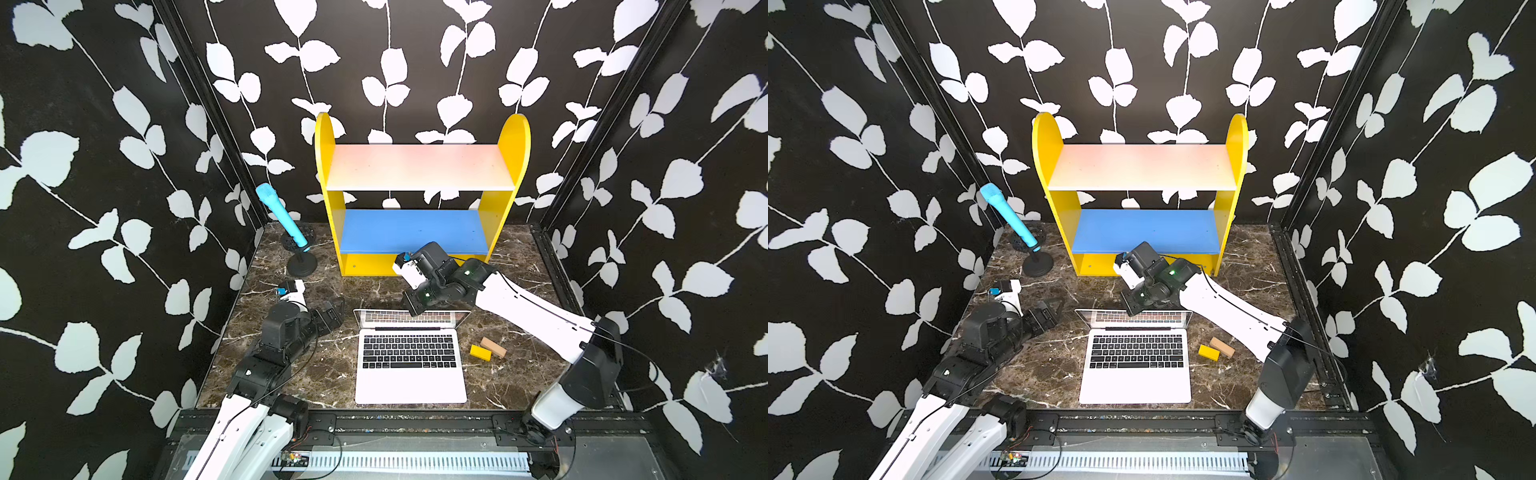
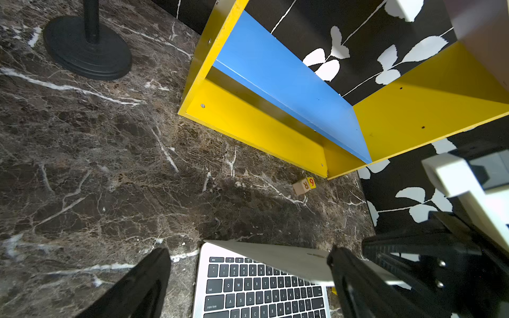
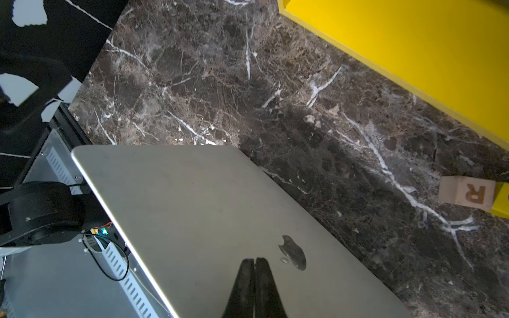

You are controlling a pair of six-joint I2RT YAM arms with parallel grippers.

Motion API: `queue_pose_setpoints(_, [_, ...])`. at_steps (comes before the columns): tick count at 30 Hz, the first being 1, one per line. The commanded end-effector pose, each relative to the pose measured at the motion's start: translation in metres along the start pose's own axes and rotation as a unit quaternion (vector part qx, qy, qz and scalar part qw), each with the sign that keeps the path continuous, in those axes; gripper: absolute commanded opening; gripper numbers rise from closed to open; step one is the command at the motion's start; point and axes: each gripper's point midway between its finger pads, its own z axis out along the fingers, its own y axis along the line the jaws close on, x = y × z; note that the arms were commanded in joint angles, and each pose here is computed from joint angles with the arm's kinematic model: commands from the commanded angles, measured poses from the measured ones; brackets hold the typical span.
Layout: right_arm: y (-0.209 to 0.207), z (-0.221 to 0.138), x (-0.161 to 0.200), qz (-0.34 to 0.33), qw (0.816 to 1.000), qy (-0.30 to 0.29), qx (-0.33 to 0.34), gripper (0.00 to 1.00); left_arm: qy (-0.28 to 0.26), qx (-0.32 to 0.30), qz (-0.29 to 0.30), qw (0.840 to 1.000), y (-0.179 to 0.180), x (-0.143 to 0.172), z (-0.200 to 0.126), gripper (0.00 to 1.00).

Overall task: Close the laptop lid and set it aside
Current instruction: Close the lid of the laptop.

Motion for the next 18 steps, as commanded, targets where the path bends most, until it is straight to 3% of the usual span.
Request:
queue_pose_setpoints(1, [0.006,-0.002,0.018,-0.01,1.0,0.024,0.001,0.08,-0.008,0.011,0.002,1.0,-0.007,-0.006,-0.002,0.93])
queue_pose_setpoints(18, [0.016,0.009,0.043,-0.024,0.998,0.058,-0.002,0.08,-0.001,0.01,0.004,1.0,-0.006,-0.003,0.001,0.93])
